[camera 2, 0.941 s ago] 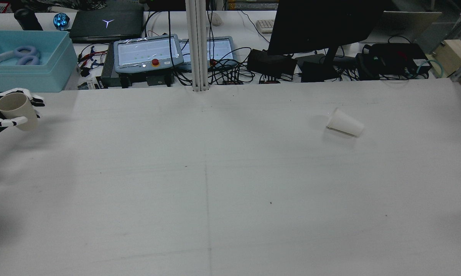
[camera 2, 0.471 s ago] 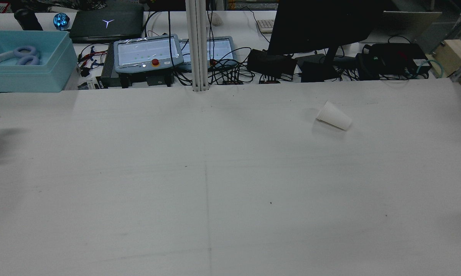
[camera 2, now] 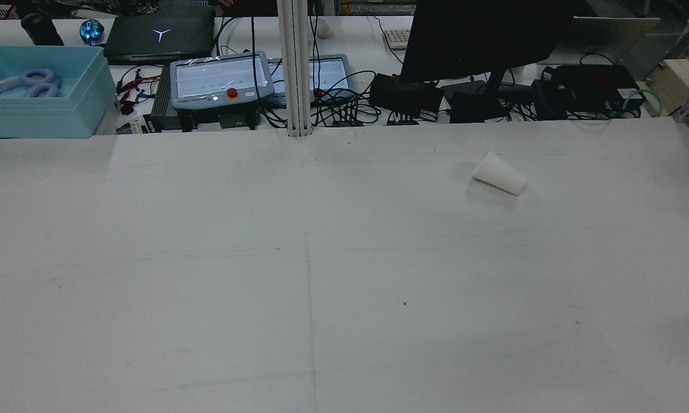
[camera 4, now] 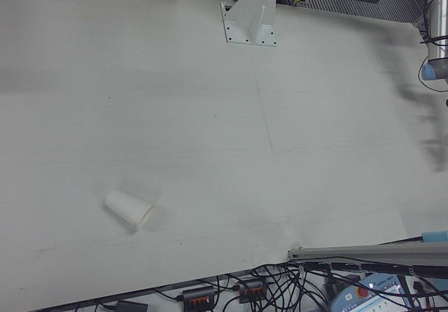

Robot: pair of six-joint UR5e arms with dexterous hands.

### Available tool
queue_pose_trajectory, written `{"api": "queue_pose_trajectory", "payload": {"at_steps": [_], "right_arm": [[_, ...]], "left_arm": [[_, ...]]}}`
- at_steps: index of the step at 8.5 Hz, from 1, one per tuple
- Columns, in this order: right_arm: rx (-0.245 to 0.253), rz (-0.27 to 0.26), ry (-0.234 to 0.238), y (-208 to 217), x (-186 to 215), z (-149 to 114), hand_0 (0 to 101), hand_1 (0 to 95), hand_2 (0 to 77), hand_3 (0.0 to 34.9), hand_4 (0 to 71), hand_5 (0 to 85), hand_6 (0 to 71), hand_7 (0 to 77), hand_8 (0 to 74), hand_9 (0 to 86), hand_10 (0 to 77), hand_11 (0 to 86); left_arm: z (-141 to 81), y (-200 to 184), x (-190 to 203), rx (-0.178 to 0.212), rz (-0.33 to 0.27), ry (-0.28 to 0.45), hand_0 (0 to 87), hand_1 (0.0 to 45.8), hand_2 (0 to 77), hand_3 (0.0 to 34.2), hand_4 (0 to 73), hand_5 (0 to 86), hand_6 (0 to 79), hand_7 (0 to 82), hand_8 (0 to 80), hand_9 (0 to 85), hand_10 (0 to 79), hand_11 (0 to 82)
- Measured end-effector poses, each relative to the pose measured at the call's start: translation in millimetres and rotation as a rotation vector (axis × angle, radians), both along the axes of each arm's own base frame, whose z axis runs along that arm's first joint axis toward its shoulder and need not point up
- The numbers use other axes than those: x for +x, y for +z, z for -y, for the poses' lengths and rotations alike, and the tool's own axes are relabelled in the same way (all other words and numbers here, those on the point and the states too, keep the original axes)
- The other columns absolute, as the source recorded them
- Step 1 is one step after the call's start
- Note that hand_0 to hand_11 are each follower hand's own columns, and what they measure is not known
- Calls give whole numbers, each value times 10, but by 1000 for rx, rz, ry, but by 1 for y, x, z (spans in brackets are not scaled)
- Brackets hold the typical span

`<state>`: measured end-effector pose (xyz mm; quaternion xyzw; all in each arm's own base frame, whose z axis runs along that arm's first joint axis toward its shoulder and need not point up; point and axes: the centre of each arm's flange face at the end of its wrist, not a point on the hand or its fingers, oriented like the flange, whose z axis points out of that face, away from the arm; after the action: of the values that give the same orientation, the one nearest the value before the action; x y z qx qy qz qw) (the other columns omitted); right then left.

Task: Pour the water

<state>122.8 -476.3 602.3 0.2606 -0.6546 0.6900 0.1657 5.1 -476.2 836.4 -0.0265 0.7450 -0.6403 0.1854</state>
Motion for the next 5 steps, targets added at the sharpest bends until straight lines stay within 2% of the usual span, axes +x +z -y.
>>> {"api": "queue_pose_trajectory", "payload": {"at_steps": [1,2,4,5], "right_arm": [[-1,0,-2,0,-1,0,410,54,164,0,76,442,431,573,398,535,480,687],[-2,-1,-2,1,-1,0,408,54,164,0,76,442,431,573,398,535,480,682],[-2,-4,-3,1,-1,0,409,54,169,0,76,442,431,573,398,535,480,682],[-3,-7,-4,1,-2,0,410,54,169,0,76,442,431,573,398,535,480,682]], "left_arm": [[-13,8,-10,8,20,-16,591,213,442,2,213,535,235,235,218,251,213,327],[-26,17,-17,21,52,-27,591,213,442,2,213,535,235,235,207,245,136,235],[-50,44,-23,46,111,-38,574,213,436,4,213,535,235,235,235,305,82,136],[-55,53,-25,45,125,-40,553,213,436,9,207,529,235,229,235,305,93,153]]}}
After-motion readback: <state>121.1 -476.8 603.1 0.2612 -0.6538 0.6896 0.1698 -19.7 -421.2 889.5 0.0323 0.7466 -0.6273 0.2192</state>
